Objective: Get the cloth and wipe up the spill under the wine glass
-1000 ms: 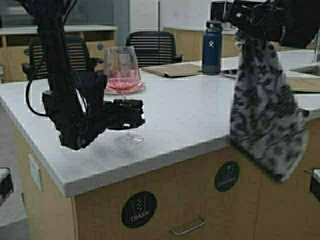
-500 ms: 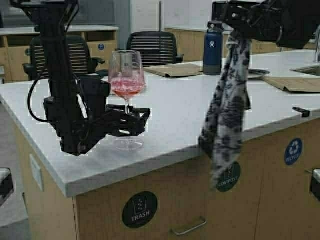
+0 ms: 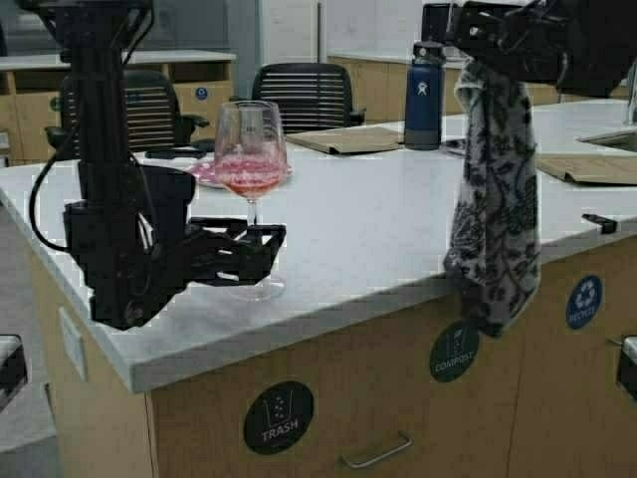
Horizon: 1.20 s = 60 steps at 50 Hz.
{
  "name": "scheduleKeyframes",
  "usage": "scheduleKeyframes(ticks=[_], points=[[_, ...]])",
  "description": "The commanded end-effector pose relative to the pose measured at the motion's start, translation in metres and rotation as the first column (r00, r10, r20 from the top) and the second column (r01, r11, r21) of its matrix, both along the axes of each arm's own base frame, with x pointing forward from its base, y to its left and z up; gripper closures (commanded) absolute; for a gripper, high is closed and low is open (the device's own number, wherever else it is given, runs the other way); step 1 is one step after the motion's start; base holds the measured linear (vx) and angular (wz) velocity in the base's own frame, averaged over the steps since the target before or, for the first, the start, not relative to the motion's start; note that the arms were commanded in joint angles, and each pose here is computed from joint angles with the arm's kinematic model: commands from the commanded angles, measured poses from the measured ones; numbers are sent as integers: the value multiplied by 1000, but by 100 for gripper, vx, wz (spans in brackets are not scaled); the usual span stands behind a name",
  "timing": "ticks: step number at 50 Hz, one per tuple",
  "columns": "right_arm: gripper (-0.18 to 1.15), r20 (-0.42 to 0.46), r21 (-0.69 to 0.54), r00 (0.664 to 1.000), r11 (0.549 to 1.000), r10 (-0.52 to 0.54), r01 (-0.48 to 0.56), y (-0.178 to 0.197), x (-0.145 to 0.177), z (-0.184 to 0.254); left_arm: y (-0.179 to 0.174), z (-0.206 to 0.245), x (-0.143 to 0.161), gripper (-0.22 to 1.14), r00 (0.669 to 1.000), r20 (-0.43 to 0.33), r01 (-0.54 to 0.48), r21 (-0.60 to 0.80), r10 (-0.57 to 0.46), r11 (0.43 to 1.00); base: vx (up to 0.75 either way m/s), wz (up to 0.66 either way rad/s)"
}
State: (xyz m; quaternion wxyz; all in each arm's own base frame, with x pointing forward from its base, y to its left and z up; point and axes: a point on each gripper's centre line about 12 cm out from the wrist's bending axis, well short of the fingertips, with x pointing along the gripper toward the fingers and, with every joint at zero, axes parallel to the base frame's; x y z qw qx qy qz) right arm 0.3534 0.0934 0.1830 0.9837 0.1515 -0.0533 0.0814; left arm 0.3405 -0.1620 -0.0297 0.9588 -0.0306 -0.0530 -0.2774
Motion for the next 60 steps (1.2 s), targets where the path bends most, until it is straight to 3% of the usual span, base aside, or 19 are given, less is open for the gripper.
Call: scheduleKeyframes(ticks=[1,18,25,33,46,60], points=[[91,52,5,999,1000,6,-6,0,-3,16,6,22,-17,-3,1000,1,0,4,0,1000,0,0],[91,36,-31,999,999,18,-17,-7,-30,15,37,70,-88,-3,994,-105,-3,69,10,998,0,0],[90,17,-53,998,997,57,-56,-3,-37,20,45,103,-106,-3,997,-71,-12,47,15,999,0,0],[90,-40,-87,994,991,100,-103,2,-36,27,47,134,-109,-3,1000,-4,-24,20,24,1000,0,0],[90,-137,-126,981,980,138,-156,9,-33,64,55,182,-105,-3,995,36,-88,-58,90,994,0,0],[90,-158,-197,976,964,150,-180,10,-39,107,51,230,-83,-3,991,6,-130,-46,130,990,0,0]])
